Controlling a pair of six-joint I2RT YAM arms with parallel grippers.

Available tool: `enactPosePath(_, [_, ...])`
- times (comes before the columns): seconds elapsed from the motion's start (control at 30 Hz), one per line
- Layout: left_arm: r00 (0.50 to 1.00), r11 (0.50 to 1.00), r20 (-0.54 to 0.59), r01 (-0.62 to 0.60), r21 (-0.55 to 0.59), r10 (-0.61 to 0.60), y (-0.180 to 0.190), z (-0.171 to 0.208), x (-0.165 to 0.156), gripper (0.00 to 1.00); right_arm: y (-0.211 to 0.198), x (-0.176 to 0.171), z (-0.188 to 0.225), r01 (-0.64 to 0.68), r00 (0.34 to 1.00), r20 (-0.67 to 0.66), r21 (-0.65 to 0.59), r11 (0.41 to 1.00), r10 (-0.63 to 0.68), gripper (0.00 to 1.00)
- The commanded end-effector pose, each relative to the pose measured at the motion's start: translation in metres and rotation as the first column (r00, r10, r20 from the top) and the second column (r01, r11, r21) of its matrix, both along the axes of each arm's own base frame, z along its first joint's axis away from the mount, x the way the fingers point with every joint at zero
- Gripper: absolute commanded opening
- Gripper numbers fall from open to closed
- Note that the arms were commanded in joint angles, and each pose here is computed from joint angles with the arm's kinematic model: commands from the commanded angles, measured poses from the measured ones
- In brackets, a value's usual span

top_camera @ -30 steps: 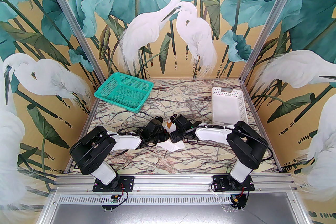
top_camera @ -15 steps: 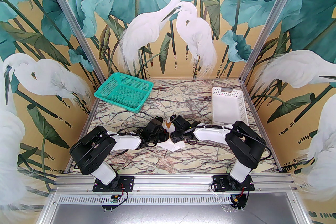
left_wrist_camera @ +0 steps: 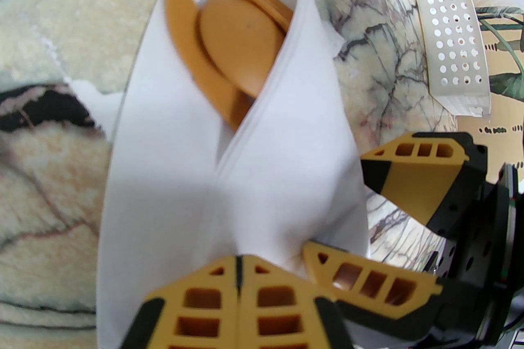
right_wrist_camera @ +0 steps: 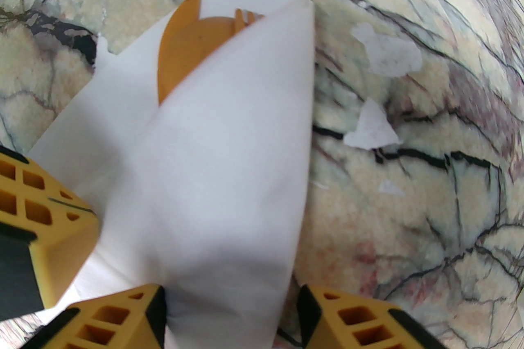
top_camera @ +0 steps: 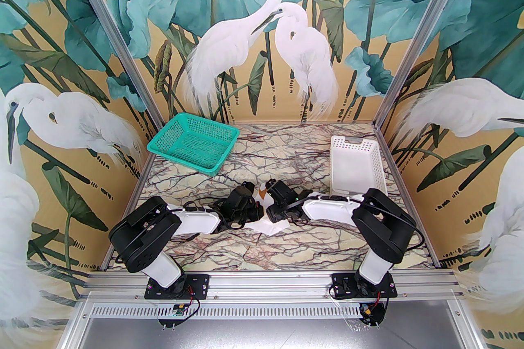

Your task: Place the utensils on the paper napkin and roll it up

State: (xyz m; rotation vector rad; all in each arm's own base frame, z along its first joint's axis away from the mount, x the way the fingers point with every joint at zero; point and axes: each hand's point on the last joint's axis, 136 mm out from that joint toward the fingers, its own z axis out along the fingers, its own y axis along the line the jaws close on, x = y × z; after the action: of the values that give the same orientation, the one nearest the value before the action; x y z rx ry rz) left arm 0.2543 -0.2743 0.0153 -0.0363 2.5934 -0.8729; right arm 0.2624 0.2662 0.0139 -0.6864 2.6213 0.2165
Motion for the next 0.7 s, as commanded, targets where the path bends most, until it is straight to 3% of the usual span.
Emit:
enactPosePath(0.0, [0.973, 0.962, -0.220, -0.002, 0.274, 0.065, 0.062, -0.070, -0.053, 0.00, -0.051, -0.009, -0.013, 0.068, 0.997, -0.028, -0.172, 0.983, -0.074, 0.58])
enactPosePath(0.2, [0.974, 0.962, -0.219, 0.001, 0.273, 0.061, 0.061, -0.069, -0.052, 0.00, -0.047, -0.010, -0.012, 0.064, 0.997, -0.039, -0.146, 0.987, -0.071, 0.56])
enactPosePath(0.33, [0.975, 0.963, -0.216, 0.002, 0.269, 0.058, 0.059, -0.068, -0.051, 0.00, -0.028, -0.006, 0.006, 0.037, 0.999, -0.032, -0.049, 0.998, -0.039, 0.57])
enactPosePath(0.53, [0.975, 0.964, -0.214, 0.002, 0.267, 0.057, 0.058, -0.067, -0.050, 0.00, -0.001, 0.003, 0.037, -0.019, 1.000, 0.009, 0.100, 0.995, 0.018, 0.65])
enactPosePath(0.67, [0.975, 0.963, -0.214, 0.003, 0.268, 0.056, 0.058, -0.067, -0.050, 0.00, 0.006, 0.013, 0.033, -0.041, 0.999, 0.024, 0.082, 0.996, 0.039, 0.69])
